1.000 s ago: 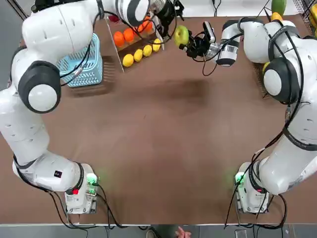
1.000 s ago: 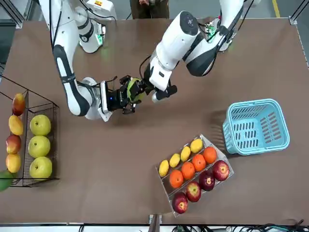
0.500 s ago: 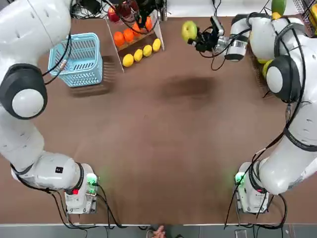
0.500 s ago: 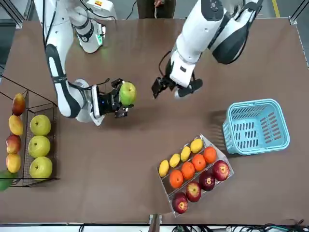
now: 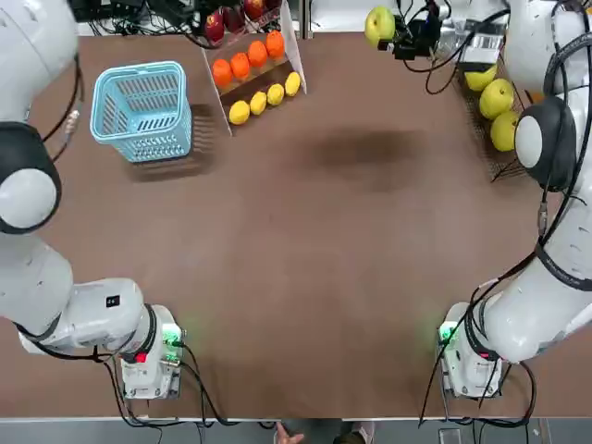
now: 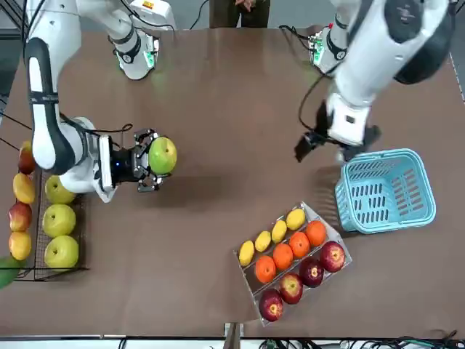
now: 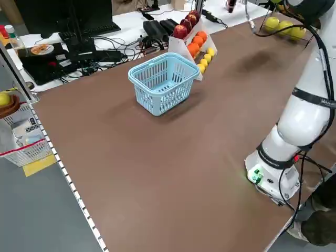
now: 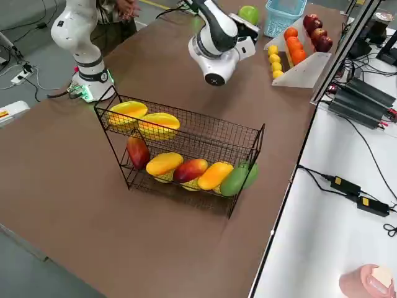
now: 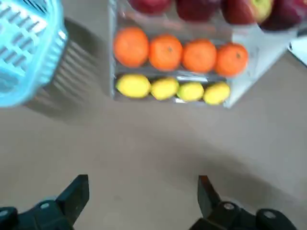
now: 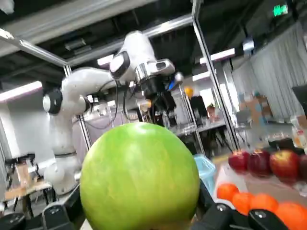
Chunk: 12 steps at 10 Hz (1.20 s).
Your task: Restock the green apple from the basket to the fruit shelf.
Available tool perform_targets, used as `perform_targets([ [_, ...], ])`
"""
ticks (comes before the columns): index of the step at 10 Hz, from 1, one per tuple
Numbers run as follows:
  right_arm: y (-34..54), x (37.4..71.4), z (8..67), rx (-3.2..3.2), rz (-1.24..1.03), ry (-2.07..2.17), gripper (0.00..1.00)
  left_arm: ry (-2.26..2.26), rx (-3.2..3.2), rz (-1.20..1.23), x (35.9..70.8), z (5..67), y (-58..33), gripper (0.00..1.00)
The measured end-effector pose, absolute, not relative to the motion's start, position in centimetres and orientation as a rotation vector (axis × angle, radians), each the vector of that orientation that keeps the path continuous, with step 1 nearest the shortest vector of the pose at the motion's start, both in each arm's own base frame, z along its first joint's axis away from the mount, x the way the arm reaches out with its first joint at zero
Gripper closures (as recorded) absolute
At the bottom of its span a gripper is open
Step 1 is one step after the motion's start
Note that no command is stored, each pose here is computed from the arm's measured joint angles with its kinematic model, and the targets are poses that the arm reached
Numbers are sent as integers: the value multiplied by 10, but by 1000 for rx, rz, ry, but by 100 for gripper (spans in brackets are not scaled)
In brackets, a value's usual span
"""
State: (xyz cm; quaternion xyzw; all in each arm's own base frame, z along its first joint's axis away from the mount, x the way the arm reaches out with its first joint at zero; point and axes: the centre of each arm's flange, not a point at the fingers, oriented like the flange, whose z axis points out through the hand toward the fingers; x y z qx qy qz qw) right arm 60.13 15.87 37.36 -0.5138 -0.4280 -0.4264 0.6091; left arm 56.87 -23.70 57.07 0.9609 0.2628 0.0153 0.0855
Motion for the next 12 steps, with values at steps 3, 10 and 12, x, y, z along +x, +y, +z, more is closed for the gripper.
perform_targets([
  [3,116,631,424,-1388,-861,-1153,11,656,2989,9,586,571,-138,0],
  [10,81,656,507,-1886,-542,-1322,11,259,3124,-83,569,635,-46,0],
  [12,76,657,516,-2052,-428,-1292,11,79,3113,-106,565,640,-49,0],
])
